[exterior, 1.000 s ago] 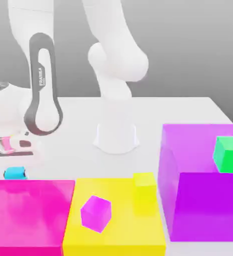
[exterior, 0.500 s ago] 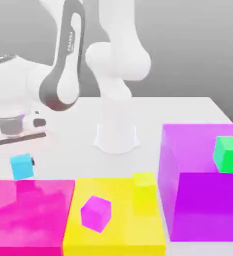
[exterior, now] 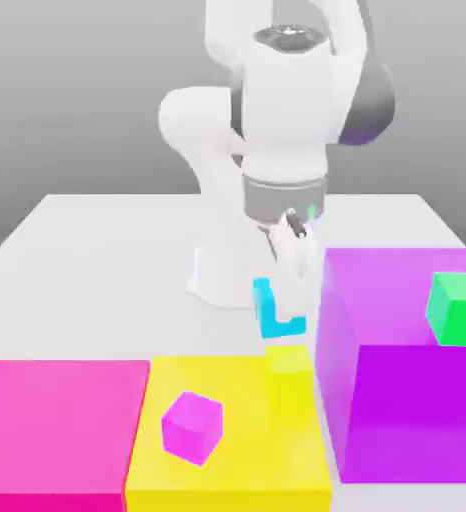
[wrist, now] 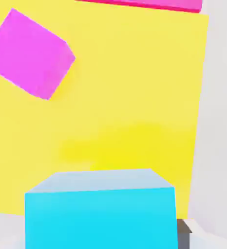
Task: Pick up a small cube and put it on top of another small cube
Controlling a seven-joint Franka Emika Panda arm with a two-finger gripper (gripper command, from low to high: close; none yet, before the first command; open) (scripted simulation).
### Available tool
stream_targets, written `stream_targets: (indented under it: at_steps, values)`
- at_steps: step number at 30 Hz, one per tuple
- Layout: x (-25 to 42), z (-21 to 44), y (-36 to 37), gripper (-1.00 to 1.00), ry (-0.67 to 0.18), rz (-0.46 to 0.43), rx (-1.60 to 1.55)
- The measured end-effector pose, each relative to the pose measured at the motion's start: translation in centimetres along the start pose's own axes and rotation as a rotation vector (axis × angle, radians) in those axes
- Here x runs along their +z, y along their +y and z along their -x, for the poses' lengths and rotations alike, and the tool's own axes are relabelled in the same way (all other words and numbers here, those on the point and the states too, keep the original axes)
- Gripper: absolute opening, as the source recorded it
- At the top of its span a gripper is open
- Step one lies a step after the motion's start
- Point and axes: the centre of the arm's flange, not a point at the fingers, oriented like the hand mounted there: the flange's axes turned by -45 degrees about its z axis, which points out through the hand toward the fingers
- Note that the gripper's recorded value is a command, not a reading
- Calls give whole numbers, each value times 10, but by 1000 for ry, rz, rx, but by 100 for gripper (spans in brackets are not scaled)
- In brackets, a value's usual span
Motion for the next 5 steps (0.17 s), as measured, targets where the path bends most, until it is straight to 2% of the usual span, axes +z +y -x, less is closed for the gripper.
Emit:
stream_targets:
  at_steps: [2,3,5]
  values:
    - [21,3,1,-100,-2,-1,-8]
    - [28,3,1,100,-3,-1,-9]
    - [28,3,1,100,-3,-1,-9]
